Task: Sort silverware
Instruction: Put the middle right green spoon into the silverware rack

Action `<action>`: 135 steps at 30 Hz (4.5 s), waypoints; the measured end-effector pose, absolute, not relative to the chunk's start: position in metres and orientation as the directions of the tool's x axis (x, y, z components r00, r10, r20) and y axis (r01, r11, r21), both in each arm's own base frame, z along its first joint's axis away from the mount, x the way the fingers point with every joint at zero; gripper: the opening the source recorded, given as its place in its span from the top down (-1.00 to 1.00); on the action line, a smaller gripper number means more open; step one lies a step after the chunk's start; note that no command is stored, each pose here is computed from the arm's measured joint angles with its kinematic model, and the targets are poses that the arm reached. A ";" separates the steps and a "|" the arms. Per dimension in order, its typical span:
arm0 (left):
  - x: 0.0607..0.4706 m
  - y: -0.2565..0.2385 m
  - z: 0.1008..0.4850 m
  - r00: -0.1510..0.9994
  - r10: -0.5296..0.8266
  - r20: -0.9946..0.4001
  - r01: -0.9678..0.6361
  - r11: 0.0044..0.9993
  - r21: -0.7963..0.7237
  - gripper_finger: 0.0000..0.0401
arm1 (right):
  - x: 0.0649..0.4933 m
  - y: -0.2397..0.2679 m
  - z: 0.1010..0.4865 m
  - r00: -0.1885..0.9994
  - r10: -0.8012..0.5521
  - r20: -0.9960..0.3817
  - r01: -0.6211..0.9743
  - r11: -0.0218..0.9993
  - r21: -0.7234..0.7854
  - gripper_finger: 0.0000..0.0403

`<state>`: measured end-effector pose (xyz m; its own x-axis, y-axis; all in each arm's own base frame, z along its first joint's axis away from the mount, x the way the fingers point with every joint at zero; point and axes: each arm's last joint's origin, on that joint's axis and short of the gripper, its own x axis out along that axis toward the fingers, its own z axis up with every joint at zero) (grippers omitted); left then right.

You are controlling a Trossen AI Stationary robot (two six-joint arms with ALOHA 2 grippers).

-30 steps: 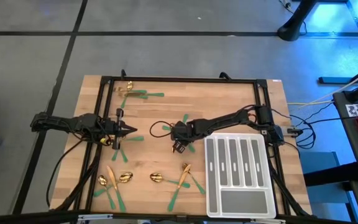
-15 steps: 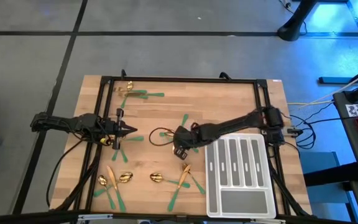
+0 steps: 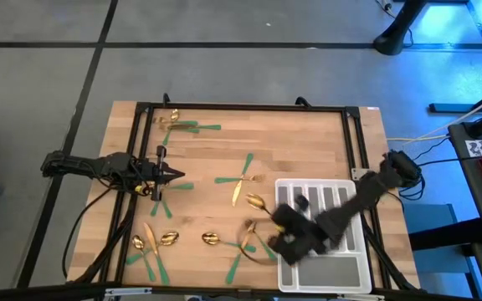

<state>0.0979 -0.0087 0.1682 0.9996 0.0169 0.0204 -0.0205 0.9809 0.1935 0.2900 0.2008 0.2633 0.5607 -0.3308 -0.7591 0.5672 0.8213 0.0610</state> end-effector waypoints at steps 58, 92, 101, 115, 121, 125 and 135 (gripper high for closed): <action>0.098 -0.009 0.168 1.000 0.017 0.020 -0.019 0.997 0.071 1.00 | 0.192 0.178 0.279 -0.120 0.163 -0.979 0.947 0.316 -0.064 0.97; 0.098 -0.009 0.168 1.000 0.017 0.021 -0.018 0.998 0.054 1.00 | 0.261 0.220 0.249 0.185 -0.232 -0.955 0.726 0.687 -0.026 0.97; 0.096 -0.016 0.184 0.952 -0.249 0.178 0.225 0.963 0.147 1.00 | 0.266 0.245 0.240 0.633 -0.220 -0.742 0.558 0.794 0.241 0.97; 0.136 -0.029 0.189 0.873 -0.440 0.210 0.384 0.886 0.260 0.42 | 0.339 0.215 0.249 0.858 0.383 -0.344 -0.225 0.880 0.418 0.97; 0.193 -0.049 0.199 0.863 -0.498 0.085 0.455 0.840 0.296 0.08 | 0.355 0.170 0.230 0.864 0.436 -0.253 -0.328 0.867 0.375 0.97; 0.233 -0.059 0.205 0.860 -0.508 0.050 0.470 0.826 0.310 -0.06 | 0.355 0.148 0.220 0.843 0.513 -0.163 -0.439 0.831 0.343 0.97; 0.283 -0.066 0.234 0.823 -0.545 0.159 0.492 0.824 0.279 -0.29 | 0.352 0.104 0.205 0.748 0.660 -0.063 -0.633 0.739 0.231 0.97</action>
